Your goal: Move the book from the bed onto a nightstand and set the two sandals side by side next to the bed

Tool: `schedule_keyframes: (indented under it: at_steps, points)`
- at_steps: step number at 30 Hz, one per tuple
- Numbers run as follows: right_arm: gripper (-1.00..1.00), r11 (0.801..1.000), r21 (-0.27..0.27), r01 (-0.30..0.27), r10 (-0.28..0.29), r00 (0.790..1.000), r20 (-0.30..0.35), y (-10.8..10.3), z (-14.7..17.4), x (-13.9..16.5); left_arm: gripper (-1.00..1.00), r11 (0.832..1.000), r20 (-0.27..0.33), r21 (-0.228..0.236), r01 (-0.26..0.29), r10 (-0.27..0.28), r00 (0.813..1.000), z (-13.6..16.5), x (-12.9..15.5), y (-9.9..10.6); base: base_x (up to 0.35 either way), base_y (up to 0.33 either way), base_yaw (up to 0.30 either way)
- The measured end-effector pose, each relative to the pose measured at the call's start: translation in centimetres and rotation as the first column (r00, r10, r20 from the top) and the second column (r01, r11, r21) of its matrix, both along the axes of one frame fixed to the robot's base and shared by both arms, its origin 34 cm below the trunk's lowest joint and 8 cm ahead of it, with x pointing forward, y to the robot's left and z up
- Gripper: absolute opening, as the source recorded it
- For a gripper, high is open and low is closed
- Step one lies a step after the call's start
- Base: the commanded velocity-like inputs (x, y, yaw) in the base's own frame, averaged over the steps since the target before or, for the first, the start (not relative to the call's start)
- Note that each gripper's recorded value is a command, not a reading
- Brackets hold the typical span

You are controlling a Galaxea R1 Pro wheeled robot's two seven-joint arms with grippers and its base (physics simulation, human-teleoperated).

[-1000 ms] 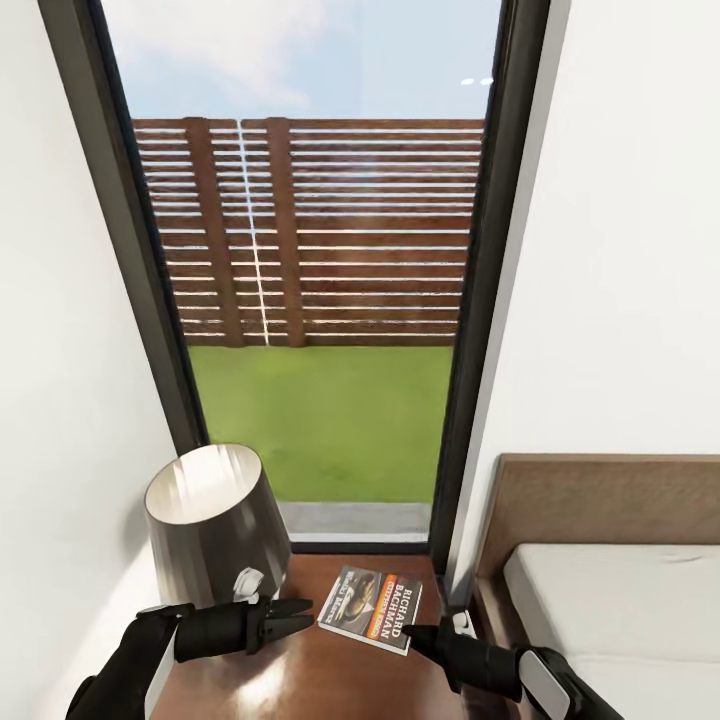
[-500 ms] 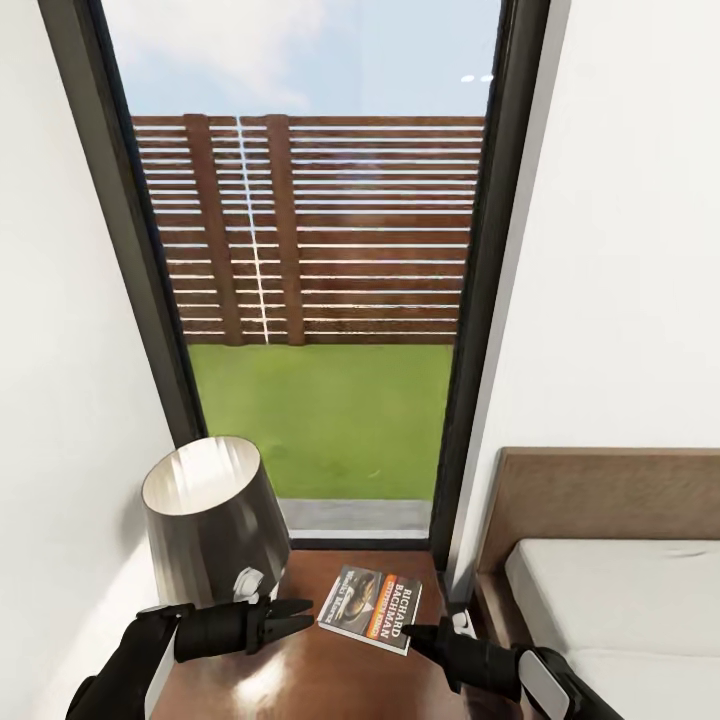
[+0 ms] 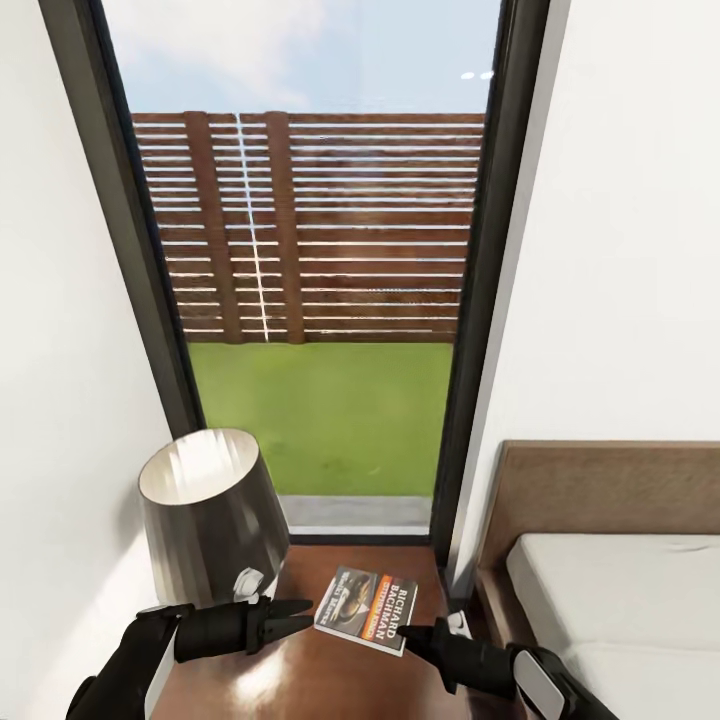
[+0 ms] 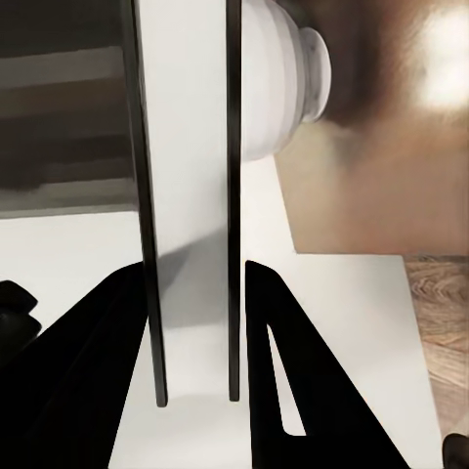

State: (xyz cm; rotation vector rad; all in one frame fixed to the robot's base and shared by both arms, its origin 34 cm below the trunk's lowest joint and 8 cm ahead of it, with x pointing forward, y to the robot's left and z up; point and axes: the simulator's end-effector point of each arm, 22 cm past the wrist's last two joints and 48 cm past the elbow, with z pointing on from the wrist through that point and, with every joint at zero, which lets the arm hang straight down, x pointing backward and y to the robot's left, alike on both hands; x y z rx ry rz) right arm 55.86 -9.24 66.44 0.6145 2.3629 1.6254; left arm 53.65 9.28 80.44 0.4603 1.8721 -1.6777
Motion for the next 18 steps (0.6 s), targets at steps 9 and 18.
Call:
schedule_keyframes:
  at_steps: [9, 18]
  points:
    - [-1.00, 1.000, 0.009, -0.004, 0.004, 1.000, -0.002, 0.7, -1.4, -0.2, 1.00, 1.000, 0.000, 0.000, 0.000, 0.000, 1.000, -1.6, -0.1, 0.0, 0.000, 0.000, 0.000]
    - [-1.00, 1.000, 0.009, -0.006, 0.006, 1.000, -0.002, 0.8, -3.1, -0.4, 1.00, 1.000, 0.001, 0.000, 0.000, 0.000, 1.000, -3.2, -0.2, 0.0, 0.000, 0.000, 0.000]
